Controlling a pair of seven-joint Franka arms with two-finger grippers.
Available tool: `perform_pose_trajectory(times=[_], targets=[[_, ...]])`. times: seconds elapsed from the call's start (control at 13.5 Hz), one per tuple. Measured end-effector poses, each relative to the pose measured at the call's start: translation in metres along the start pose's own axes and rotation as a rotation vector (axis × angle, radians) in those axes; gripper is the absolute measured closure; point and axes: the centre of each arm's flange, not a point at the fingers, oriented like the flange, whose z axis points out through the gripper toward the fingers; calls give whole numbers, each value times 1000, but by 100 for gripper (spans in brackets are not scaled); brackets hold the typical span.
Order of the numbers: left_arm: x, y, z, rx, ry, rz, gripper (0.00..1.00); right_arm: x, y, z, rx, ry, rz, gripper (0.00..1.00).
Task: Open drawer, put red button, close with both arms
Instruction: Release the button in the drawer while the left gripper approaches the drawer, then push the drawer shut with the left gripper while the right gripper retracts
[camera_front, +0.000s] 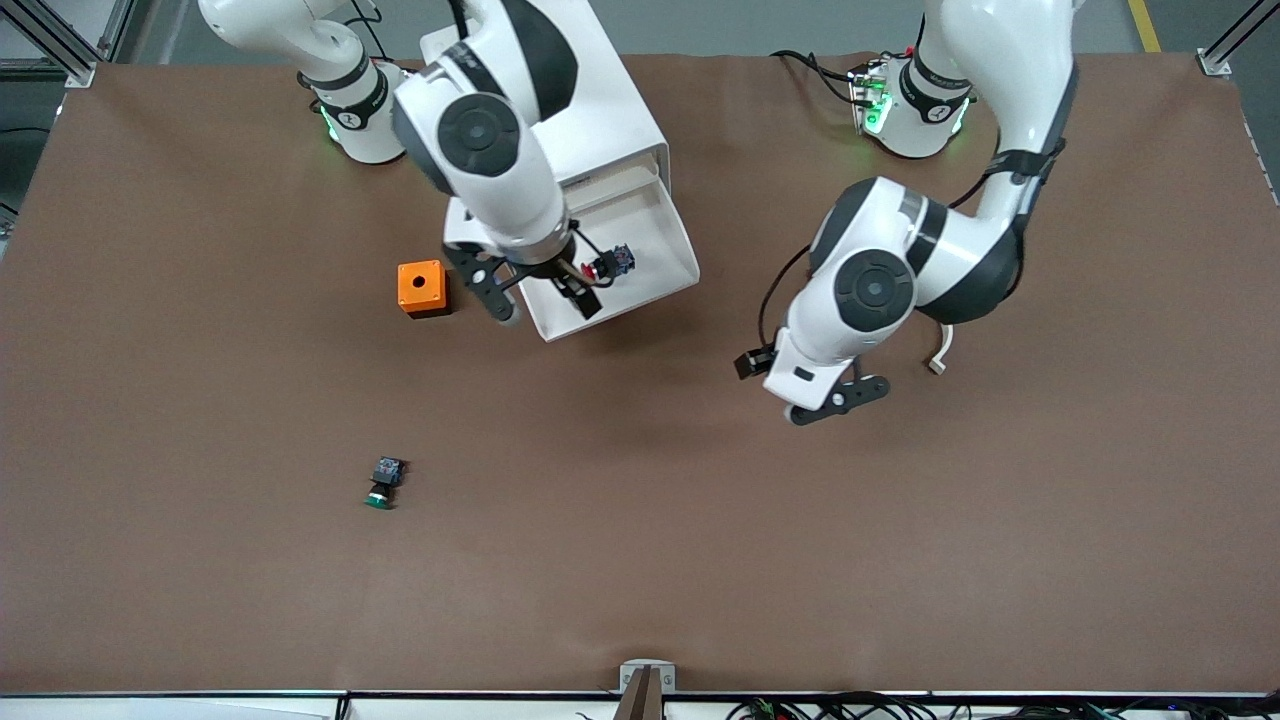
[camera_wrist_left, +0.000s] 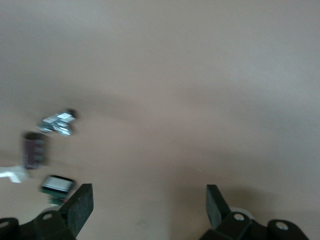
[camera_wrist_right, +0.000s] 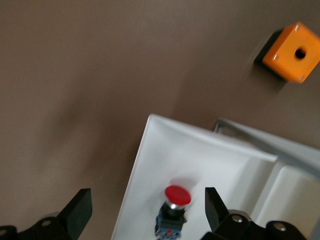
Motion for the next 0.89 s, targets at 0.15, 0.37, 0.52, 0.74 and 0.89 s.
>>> perform_pose_trajectory(times=[0.15, 0.37, 0.52, 0.74, 0.89], targets=[[-21, 25, 19, -28, -21, -42, 0, 53, 15, -25, -36, -20, -89, 0], [-61, 58, 48, -26, -35, -74, 0, 129, 46, -51, -69, -52, -230, 0], [-85, 77, 61, -35, -34, -100, 0, 173, 71, -62, -115, -50, -340, 0], [-117, 95, 78, -23, -48, -119, 0, 230, 112, -85, -187, -53, -527, 0], [-135, 103, 89, -8, -59, -139, 0, 268, 140, -98, -194, -62, -603, 0]])
